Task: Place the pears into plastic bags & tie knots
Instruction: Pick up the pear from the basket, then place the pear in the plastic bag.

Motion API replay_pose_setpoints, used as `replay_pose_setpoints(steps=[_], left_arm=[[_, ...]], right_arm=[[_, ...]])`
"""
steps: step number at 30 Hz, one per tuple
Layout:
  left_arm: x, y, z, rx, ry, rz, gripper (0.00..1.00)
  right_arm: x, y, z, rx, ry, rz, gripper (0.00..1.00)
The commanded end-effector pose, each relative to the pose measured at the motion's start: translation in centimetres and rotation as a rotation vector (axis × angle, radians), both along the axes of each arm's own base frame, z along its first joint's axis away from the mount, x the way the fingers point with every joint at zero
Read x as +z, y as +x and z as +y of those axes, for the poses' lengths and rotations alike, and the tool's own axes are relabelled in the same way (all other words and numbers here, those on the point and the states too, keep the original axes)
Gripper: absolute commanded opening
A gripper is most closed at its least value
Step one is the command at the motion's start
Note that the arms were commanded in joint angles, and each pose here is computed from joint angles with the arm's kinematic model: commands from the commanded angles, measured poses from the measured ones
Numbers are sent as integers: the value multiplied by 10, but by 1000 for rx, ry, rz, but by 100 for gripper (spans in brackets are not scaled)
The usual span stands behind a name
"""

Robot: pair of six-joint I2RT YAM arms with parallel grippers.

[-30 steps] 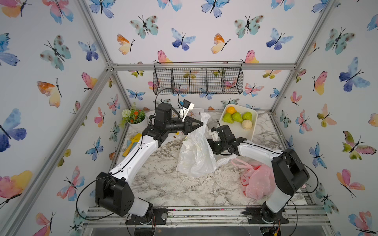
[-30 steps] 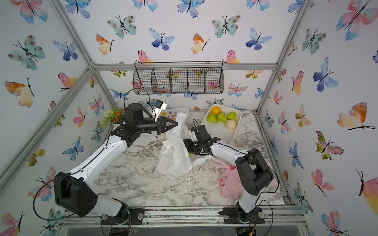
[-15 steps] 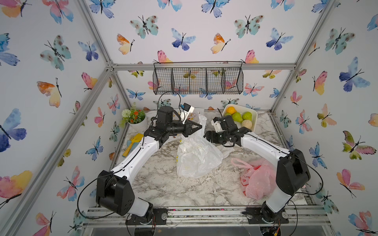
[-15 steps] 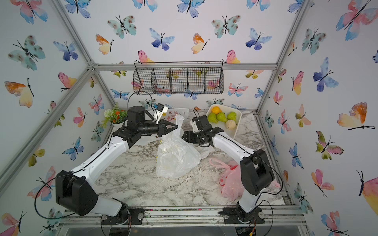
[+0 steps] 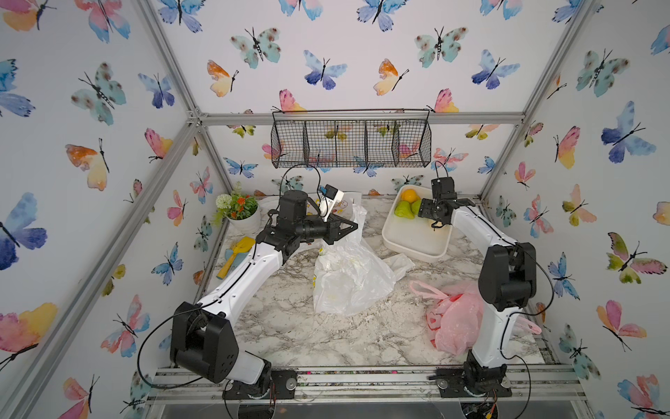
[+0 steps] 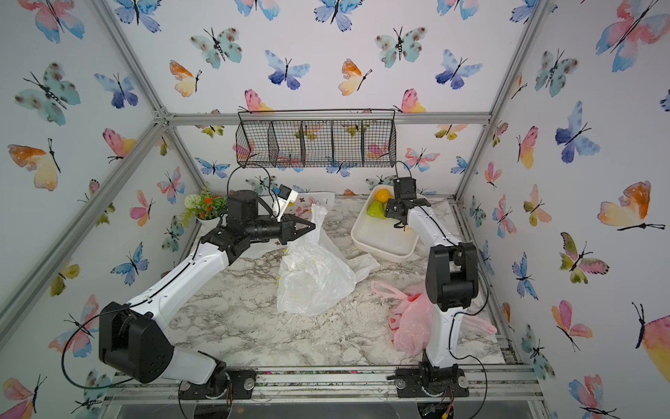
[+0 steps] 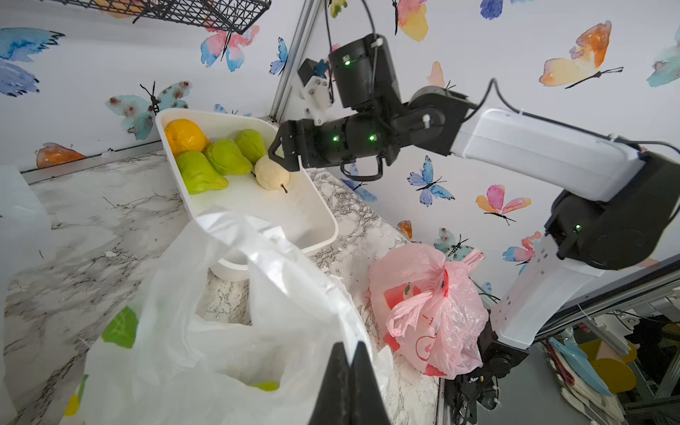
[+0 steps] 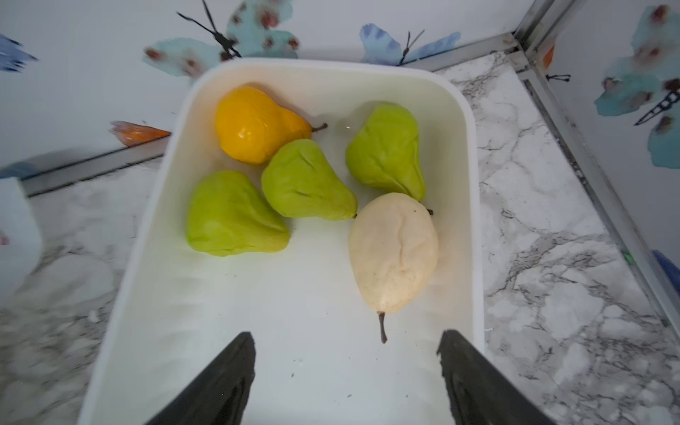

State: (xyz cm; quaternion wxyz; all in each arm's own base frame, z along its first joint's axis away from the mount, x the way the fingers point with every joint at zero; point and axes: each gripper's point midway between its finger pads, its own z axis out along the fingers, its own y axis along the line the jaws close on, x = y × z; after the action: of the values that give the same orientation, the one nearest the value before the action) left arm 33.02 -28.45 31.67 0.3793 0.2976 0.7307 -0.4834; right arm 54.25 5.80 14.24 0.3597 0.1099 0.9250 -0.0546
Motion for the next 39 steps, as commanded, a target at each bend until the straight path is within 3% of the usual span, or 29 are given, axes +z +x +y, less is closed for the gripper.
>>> replay_pose_setpoints(steps=[1, 12, 18, 22, 27, 30, 35, 39], left_arm=[[11, -8, 4, -13, -8, -40, 0], [10, -10, 6, -10, -2, -30, 0], [10, -10, 7, -4, -2, -21, 0], [8, -9, 8, 6, 1, -16, 0], [6, -7, 7, 12, 2, -15, 0], [8, -4, 6, 14, 3, -21, 0], [7, -2, 6, 8, 12, -23, 0], [6, -1, 5, 1, 15, -19, 0]], right_arm=[[-7, 14, -19, -52, -145, 28, 83], [-81, 43, -49, -78, -298, 140, 85], [-122, 53, -56, -73, -253, 196, 85], [-109, 55, -50, -64, -210, 159, 78], [-30, 42, -21, -14, 0, 8, 59], [17, 9, 21, 72, 219, -65, 55], [83, -79, 133, 417, 519, -176, 50], [82, -163, 226, 753, 769, -13, 48]])
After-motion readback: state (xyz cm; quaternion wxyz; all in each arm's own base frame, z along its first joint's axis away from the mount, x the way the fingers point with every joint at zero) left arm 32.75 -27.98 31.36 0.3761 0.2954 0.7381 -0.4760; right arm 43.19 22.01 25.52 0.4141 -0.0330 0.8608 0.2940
